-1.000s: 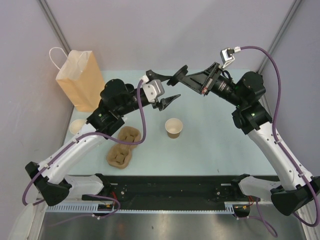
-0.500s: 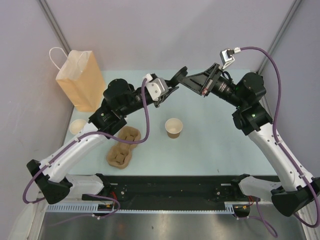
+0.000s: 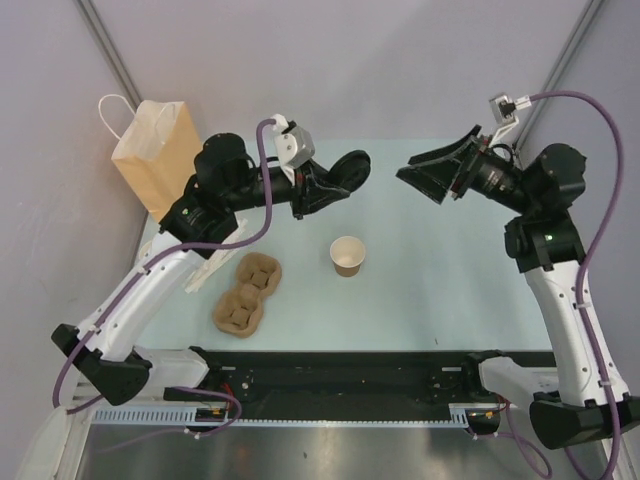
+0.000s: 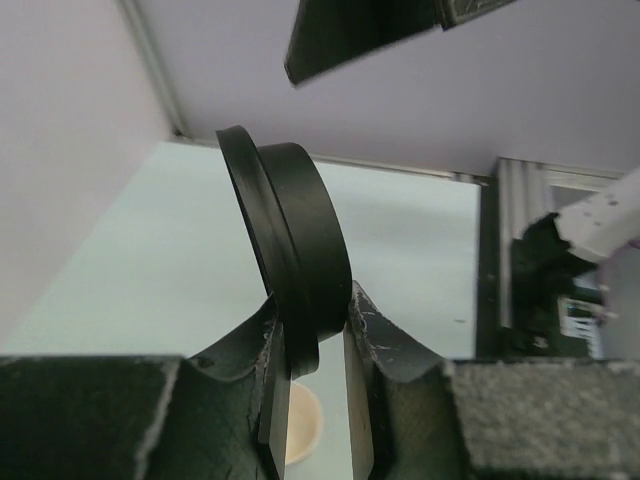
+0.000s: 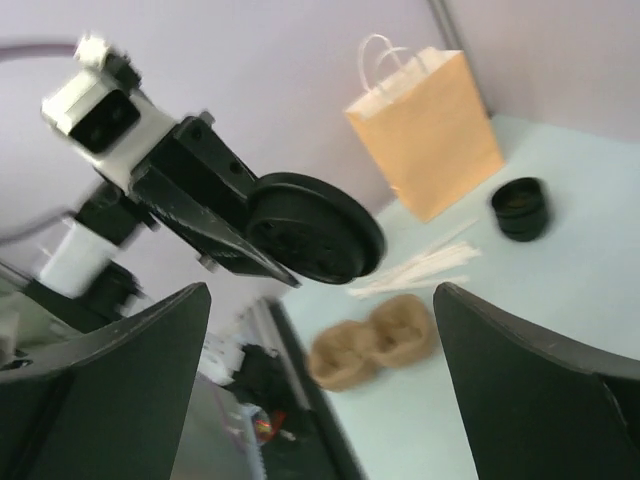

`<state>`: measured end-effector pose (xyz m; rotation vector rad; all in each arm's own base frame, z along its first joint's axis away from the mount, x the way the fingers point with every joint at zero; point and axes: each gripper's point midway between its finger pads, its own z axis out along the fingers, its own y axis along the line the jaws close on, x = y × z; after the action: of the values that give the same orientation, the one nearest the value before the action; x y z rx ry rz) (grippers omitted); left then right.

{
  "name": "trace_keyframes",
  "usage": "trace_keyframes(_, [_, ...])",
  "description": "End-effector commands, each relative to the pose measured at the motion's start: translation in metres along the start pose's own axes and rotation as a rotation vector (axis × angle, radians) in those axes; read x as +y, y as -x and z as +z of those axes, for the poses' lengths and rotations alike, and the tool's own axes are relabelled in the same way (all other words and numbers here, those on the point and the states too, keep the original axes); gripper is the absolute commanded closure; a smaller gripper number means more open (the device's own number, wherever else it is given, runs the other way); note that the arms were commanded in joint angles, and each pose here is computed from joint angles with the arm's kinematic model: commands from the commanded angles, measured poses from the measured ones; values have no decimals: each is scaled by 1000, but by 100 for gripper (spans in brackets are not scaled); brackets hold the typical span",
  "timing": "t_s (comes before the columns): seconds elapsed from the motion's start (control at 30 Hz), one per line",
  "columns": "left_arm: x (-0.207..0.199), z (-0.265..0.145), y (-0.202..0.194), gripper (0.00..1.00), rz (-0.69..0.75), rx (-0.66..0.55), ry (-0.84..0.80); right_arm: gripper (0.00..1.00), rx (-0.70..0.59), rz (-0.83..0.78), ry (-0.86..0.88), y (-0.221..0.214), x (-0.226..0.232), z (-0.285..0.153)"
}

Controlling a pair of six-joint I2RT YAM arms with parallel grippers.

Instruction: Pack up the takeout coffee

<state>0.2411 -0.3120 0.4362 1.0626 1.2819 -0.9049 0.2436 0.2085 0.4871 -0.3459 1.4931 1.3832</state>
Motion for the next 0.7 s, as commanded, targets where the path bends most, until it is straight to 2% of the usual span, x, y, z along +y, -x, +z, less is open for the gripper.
trace_keyframes(0.0, [-50, -10, -7, 78, -264, 69, -290, 0, 140, -594, 55, -2, 12, -36])
trace_keyframes(0.03, [-56, -12, -10, 79, -317, 103, -319, 0, 200, -577, -7, -13, 1, -44])
trace_keyframes(0.07, [-57, -8, -19, 79, -362, 134, -346, 0, 203, -691, 0, -5, 12, -47])
trace_keyframes(0.1, [-67, -11, -21, 78, -399, 149, -416, 0, 232, -826, -7, -4, 4, -47])
trace_keyframes(0.13, [-70, -12, -26, 78, -455, 180, -439, 1, 291, -838, -69, -12, -8, -53])
trace_keyframes(0.2, [-77, -12, -34, 79, -515, 199, -502, 4, 341, -934, -52, -15, 1, -50])
trace_keyframes(0.23, [-79, -10, -41, 79, -562, 209, -515, 8, 404, -996, -83, -21, -12, -52])
trace_keyframes(0.27, [-80, -9, -45, 78, -586, 213, -526, 11, 431, -1020, -40, -32, -5, -47])
trace_keyframes(0.4, [-87, -9, -57, 78, -688, 242, -586, 26, 477, -1131, -40, -51, -4, -40])
trace_keyframes(0.43, [-87, -9, -59, 78, -699, 251, -588, 35, 484, -1168, -21, -56, -1, -39])
trace_keyframes(0.5, [-88, -8, -64, 78, -721, 266, -589, 43, 515, -1211, 7, -72, 2, -34])
trace_keyframes(0.53, [-88, -8, -66, 79, -728, 270, -592, 50, 527, -1243, 21, -77, 2, -32])
trace_keyframes(0.67, [-91, -8, -75, 80, -774, 297, -607, 59, 565, -1300, 72, -92, 3, -24])
